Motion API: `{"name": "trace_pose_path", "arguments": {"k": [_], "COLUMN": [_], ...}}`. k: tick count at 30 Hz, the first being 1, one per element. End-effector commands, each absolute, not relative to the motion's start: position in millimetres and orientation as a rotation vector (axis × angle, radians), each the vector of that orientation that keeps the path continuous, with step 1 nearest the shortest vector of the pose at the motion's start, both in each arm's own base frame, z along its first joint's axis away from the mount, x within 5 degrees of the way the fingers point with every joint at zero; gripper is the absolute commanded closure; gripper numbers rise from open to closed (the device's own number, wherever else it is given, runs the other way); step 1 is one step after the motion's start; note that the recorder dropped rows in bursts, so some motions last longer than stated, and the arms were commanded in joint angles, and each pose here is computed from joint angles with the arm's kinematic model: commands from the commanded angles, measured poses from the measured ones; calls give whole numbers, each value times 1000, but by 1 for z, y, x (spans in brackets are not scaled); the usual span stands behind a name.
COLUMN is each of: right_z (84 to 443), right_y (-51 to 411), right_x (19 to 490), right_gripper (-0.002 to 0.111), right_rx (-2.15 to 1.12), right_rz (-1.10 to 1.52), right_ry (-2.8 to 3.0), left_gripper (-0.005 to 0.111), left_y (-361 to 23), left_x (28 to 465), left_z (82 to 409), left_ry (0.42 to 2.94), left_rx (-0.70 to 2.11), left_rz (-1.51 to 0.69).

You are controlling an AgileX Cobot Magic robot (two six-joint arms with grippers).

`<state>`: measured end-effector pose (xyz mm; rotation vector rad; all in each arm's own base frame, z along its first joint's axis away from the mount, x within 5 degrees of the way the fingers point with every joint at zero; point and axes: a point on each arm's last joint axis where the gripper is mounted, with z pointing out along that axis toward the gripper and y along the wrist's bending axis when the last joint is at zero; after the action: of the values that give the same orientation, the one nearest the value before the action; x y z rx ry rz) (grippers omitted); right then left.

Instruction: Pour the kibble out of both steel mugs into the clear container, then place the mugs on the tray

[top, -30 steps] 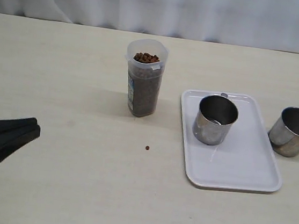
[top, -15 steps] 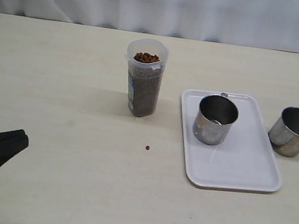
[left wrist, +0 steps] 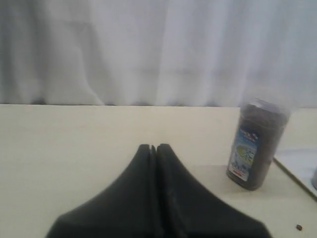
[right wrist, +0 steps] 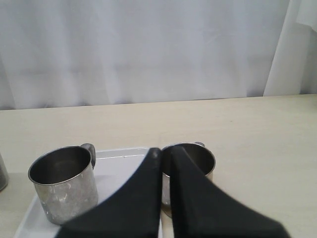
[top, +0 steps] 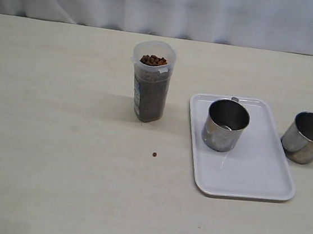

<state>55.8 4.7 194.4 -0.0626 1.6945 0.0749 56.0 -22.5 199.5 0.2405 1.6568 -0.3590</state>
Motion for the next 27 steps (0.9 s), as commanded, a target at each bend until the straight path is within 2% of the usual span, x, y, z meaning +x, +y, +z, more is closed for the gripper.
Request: {"name": "trace_pose_path", "arguments": {"k": [1,11,16,27], "right_z": [195,195,195,195], "right_y": [5,5,5,5], "right_x": [56,56,56,56], "right_gripper": [104,104,104,104], "right_rx": [-69,-69,-69,-69], "right_rz": [71,71,71,71], "right_ry": [1683,1683,1683,1683], "left_gripper": [107,107,107,107], "left_y": [-17,-9,-6,-7], "left_x": [53,55,55,55], "left_z": [196,193,192,192], "left_ry": [1685,1707,1723,1717], "left_rx": [128,-35,69,72], "left_rz": [-342,-253,-118,-122]}}
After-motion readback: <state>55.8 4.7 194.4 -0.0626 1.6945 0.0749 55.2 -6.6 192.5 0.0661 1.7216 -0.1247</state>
